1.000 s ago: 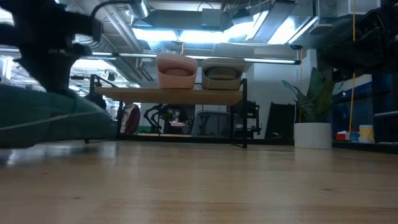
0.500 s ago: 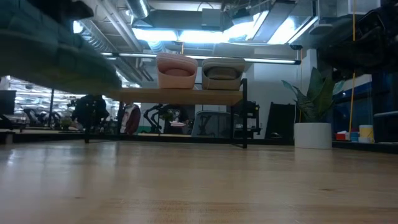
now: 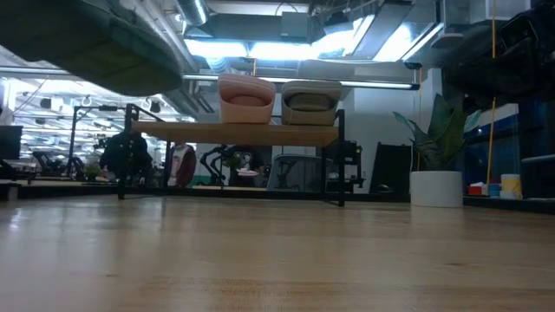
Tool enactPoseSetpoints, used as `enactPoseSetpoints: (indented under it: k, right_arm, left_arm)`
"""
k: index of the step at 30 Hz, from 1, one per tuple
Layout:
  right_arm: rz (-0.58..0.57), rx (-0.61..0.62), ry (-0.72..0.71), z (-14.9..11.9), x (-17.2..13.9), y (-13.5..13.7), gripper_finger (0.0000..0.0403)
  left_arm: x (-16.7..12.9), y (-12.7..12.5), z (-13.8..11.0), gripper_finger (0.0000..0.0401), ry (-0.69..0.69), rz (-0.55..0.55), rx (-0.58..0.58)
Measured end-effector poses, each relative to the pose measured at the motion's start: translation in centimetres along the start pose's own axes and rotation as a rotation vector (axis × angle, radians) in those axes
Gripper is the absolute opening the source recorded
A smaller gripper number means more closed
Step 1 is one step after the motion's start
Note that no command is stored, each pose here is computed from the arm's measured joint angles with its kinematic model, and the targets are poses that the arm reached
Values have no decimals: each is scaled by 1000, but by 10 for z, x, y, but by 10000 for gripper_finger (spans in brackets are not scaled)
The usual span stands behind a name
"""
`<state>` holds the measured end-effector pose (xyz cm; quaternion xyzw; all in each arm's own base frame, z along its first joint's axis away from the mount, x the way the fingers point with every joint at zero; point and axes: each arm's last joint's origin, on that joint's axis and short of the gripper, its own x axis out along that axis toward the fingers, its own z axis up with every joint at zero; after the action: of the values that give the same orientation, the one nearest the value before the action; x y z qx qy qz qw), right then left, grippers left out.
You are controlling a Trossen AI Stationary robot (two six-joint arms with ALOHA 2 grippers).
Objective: Pick and place slippers onto the shelf
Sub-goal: Put the pair of green slippers on the shelf
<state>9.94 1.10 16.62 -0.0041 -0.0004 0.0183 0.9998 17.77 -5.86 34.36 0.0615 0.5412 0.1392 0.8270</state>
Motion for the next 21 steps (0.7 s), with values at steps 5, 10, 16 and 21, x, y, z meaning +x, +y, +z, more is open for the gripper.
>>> enactPoseSetpoints:
  k: [5, 10, 16, 21]
  right_arm:
    - [0, 0, 0, 0, 0, 0, 92]
    - [0, 0, 0, 0, 0, 0, 92]
    - [0, 0, 0, 0, 0, 0, 92]
    - [0, -4, 0, 0, 0, 0, 92]
  left_arm:
    - [-2, 18, 10, 2, -8, 25, 2]
    - [5, 39, 14, 2, 27, 49, -7]
    - [14, 66, 17, 2, 74, 55, -36]
    - [20, 86, 22, 2, 53, 79, -29]
